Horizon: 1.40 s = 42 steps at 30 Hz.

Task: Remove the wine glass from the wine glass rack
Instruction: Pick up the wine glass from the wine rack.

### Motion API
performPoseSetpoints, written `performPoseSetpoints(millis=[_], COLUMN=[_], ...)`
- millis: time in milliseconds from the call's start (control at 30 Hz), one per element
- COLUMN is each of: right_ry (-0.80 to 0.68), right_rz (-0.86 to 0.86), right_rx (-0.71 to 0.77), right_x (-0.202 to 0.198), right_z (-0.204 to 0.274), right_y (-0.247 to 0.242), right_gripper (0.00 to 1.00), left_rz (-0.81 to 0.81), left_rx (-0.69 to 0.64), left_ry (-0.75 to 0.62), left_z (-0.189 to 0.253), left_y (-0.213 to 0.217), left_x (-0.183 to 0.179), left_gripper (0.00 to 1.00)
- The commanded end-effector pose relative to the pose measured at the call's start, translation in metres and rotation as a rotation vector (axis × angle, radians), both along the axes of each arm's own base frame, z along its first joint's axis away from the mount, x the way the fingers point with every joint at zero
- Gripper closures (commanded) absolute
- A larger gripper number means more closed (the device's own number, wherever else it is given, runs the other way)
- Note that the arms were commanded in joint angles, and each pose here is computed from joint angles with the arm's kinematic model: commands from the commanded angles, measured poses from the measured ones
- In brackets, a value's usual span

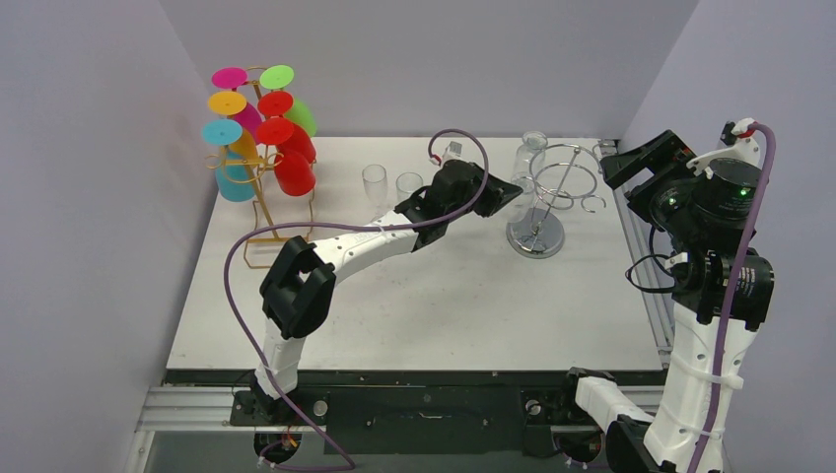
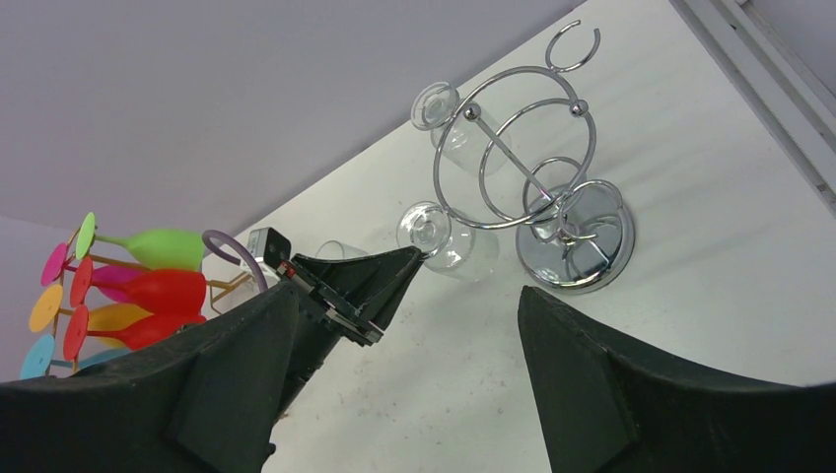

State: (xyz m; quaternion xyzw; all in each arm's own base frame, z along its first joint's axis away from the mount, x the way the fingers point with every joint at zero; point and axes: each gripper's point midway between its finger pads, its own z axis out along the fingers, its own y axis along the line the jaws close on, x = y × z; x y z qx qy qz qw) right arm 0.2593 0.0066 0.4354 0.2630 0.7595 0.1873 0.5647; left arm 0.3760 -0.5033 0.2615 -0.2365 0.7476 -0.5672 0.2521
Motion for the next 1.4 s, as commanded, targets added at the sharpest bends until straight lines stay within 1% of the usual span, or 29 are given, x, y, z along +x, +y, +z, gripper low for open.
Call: performPoseSetpoints(millis=[0, 567, 967, 1367], right_ry=[-0.034, -0.022, -0.012, 0.004], right_rz=[-0.020, -0.033, -0.038, -0.043], right_rx=[-0.030, -0.034, -0.034, -0.036], right_x=[-0.003, 0.000, 0.002, 0.005], right_z=[0.009, 0.004, -0.002, -0.009], right_y=[-0.005, -0.008, -0.009, -0.011], right_gripper=[0.23, 0.23, 0.23, 0.23], left_rz=[-0.023, -0.080, -0.103, -0.114], left_rx=[-0.122, -0.236, -0.284, -0.305], left_ry=[-0.085, -0.097, -0.100, -0.113], left_z=[0.047, 0.075, 0.084, 0.093], left_y=[-0.004, 0.004, 0.010, 0.016], left_x=[-0.004, -0.021, -0.026, -0.028], left_gripper=[1.00, 1.00, 1.00, 1.00])
